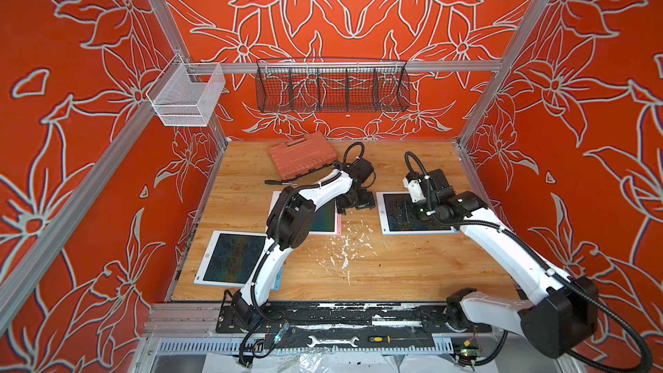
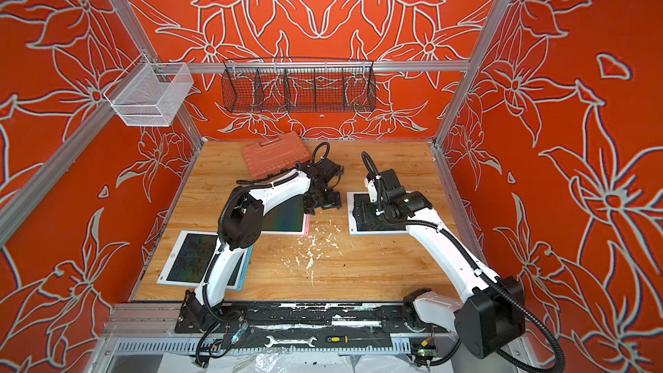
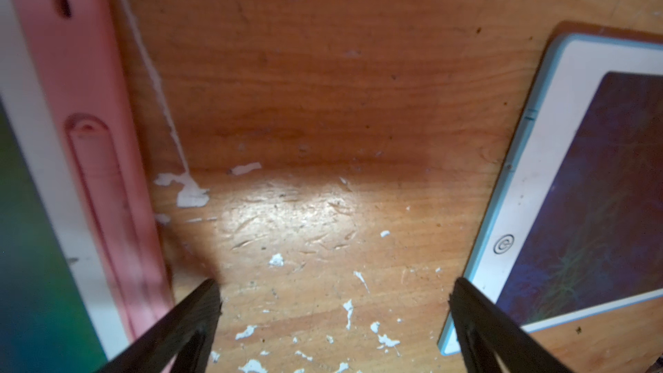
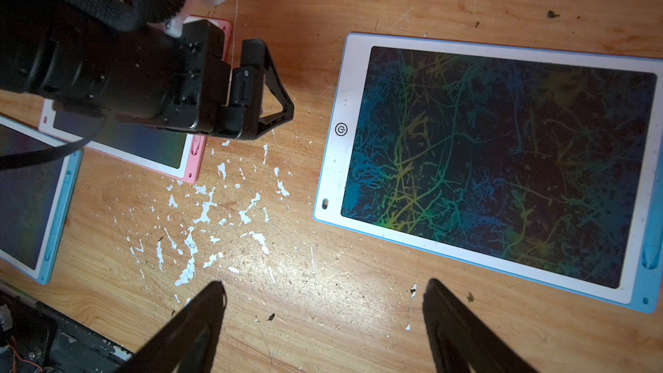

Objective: Place the stylus back onto the writing tablet
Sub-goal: Move the writing tablet to the center of the board.

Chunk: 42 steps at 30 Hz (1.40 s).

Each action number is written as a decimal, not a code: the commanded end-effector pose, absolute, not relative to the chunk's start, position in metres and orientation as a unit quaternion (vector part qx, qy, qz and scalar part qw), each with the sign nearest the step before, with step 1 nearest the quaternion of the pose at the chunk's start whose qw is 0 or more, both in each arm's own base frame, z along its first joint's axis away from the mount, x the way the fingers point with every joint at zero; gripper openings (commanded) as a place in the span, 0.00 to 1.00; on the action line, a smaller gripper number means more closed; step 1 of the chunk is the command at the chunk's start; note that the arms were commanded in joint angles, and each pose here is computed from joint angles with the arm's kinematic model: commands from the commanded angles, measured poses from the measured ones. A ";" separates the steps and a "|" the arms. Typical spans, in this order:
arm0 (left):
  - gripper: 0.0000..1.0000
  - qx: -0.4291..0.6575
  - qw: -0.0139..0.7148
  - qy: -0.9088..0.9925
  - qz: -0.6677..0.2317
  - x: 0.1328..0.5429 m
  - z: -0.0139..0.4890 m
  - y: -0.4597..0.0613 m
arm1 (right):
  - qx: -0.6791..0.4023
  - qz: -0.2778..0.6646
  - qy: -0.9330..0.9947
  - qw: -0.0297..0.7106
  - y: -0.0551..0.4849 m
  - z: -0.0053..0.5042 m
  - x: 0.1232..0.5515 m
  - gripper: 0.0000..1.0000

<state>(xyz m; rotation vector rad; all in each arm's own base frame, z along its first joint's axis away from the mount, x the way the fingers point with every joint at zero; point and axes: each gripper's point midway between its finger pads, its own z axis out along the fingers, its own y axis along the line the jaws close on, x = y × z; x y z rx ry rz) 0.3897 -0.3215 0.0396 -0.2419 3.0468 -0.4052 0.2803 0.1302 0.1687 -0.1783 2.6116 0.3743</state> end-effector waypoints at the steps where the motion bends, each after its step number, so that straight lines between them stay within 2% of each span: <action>1: 0.97 -0.087 0.018 0.990 -0.112 0.385 0.031 -0.311 | -0.067 0.134 0.954 0.261 0.129 0.177 0.288 0.88; 42: 0.97 -0.150 0.014 0.986 -0.070 0.377 0.015 -0.238 | -0.064 0.149 0.952 0.259 0.133 0.175 0.286 0.88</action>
